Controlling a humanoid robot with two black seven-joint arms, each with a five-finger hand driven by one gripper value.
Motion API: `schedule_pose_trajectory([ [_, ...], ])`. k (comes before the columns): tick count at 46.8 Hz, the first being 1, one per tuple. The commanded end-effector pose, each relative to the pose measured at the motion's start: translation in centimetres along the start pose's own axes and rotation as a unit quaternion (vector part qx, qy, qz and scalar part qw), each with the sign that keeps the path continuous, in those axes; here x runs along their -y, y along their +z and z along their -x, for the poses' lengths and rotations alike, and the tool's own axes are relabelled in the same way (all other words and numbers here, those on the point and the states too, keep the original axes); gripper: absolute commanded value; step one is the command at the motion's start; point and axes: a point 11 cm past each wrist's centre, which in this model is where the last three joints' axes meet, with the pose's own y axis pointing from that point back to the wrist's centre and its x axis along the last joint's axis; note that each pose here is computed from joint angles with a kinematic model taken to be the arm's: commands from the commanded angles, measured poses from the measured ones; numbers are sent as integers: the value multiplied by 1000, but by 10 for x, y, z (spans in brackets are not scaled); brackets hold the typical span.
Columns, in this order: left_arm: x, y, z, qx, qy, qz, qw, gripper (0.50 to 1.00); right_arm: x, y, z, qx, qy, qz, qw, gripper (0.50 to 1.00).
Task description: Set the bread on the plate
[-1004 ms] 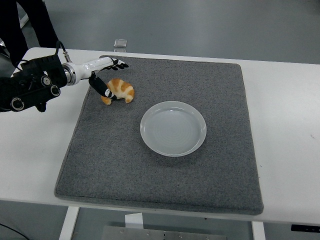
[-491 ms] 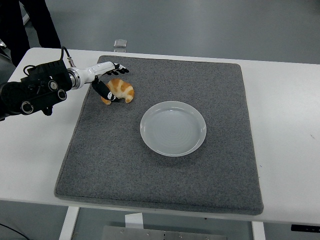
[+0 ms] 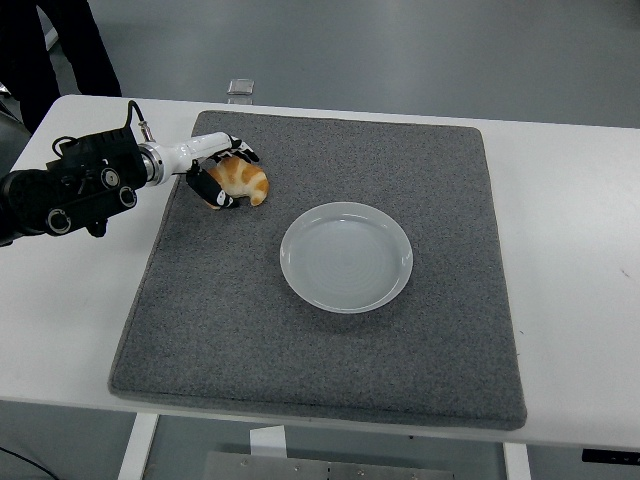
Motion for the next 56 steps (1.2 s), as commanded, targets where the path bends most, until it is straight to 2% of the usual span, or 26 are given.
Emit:
schedule_pose_trajectory([
  [1,0,0,1,3,2,0,1000,810,0,0,0,0,0,0,1000,952],
  [5,2,3,3,3,1,3,1000,769,0,0,0,0,0,0,1000,952],
  [11,3,5,4,3,0,5,1000,658,0,0,0,0,0,0,1000,952],
  [13,3,5,4,3,0,5,1000,594,0,0,0,0,0,0,1000,952],
  [17,3,5,4,3,0,5,1000,500,0,0,0,0,0,0,1000,952],
  [46,2,2,-6,5,23,0,1000,500,0,0,0,1,0,0,1000,952],
  [56,2,29,-21,-1,30,34,999,500,0,0,0,0,0,0,1000,952],
])
